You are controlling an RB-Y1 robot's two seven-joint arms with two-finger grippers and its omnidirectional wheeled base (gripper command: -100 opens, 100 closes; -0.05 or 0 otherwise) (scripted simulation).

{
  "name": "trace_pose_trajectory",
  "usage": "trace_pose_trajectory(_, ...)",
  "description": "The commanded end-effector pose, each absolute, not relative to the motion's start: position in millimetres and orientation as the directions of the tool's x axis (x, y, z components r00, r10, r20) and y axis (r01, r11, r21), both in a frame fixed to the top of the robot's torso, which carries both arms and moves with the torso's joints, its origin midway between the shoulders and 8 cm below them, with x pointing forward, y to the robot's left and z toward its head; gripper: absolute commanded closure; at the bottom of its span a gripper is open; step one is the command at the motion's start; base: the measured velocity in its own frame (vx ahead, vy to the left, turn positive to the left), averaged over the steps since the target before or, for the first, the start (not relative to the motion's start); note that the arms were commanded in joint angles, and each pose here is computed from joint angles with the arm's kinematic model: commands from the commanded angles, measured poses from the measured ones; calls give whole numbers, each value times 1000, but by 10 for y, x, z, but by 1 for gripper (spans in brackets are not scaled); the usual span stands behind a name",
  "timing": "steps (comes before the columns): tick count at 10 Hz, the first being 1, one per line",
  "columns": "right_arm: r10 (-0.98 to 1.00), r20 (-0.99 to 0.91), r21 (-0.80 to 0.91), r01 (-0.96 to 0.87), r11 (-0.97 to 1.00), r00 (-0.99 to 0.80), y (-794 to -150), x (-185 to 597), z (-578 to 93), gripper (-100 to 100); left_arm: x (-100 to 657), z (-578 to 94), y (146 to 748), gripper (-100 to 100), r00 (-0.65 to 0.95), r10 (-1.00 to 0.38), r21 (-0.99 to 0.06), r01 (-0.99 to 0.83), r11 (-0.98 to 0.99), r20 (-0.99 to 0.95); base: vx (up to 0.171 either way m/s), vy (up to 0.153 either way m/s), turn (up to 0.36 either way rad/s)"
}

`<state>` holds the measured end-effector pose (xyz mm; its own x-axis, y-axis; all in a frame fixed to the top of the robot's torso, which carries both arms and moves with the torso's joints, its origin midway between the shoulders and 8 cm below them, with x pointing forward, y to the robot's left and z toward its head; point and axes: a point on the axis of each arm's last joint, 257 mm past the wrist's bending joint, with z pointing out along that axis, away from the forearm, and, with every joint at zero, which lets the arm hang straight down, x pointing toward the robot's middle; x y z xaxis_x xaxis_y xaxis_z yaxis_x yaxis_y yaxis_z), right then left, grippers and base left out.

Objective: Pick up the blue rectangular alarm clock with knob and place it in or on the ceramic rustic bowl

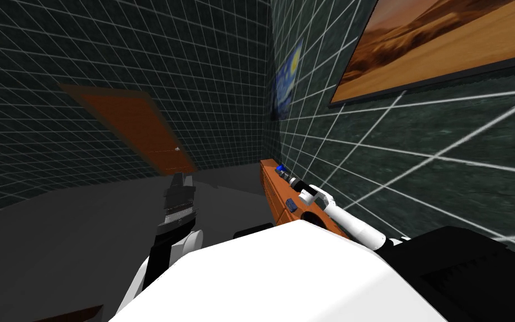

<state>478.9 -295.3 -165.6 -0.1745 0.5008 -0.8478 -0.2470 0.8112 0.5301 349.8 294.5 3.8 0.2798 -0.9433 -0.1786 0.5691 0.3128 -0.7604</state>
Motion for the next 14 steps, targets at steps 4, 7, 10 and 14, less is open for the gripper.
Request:
trace_pose_trajectory(4,381,-870,445,-164,881,-313,-3136,4743,-2249,-100,3498,38,2946,0,280,-943,-760,569,313,-179,20,-22,52)
trace_pose_trajectory(7,334,-865,406,-130,905,-374,-3217,4693,-2506,-100,3498,38,2945,0,280,-943,-760,569,313,-179,20,-23,41)
trace_pose_trajectory(10,247,-836,325,-79,942,-490,-3385,4529,-2991,-100,3498,38,2946,0,280,-943,-760,569,313,-179,24,-30,47)
trace_pose_trajectory(14,139,-750,201,-23,979,-647,-3681,4161,-3634,-100,3498,38,2946,0,280,-943,-760,569,313,-179,19,-24,33)
